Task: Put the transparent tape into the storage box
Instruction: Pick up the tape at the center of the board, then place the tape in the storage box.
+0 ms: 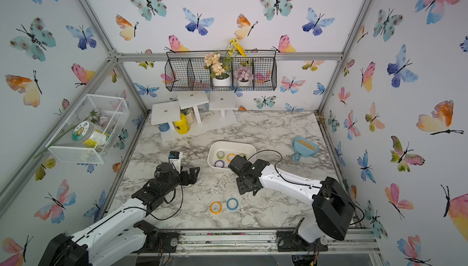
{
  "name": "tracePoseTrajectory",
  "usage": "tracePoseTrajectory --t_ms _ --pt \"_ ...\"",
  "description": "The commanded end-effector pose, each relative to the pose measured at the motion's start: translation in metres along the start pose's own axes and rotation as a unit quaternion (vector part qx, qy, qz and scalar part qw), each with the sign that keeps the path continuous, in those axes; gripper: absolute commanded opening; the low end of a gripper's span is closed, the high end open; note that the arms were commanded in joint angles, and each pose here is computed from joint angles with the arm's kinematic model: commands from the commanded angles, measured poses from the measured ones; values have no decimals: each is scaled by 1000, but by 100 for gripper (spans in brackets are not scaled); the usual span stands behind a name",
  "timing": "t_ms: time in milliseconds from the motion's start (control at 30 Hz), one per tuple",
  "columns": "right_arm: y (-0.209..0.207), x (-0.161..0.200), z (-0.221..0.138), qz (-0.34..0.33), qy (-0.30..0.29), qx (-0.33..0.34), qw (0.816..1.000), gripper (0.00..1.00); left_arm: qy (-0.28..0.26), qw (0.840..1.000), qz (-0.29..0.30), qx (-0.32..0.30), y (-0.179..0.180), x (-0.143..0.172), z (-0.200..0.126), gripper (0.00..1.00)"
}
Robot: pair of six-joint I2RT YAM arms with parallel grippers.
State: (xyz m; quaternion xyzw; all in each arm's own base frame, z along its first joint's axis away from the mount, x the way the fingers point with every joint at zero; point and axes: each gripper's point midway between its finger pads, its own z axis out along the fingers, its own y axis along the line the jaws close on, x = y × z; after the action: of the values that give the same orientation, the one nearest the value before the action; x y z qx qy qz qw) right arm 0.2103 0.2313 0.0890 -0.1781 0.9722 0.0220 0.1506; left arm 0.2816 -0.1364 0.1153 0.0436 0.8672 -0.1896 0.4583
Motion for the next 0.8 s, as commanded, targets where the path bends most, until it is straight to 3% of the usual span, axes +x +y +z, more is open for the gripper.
tracePoseTrajectory --t_ms 0,500,767 --pt "-7 -20 -2 -24 -6 20 999 60 -17 1000 5 -3 0 -10 -1 99" --pt "19 -117 15 -35 -44 -26 998 60 -15 1000 6 -7 2 -9 0 99" --pt "34 -146 40 -44 -39 -39 997 60 -15 1000 6 -8 2 -9 0 99"
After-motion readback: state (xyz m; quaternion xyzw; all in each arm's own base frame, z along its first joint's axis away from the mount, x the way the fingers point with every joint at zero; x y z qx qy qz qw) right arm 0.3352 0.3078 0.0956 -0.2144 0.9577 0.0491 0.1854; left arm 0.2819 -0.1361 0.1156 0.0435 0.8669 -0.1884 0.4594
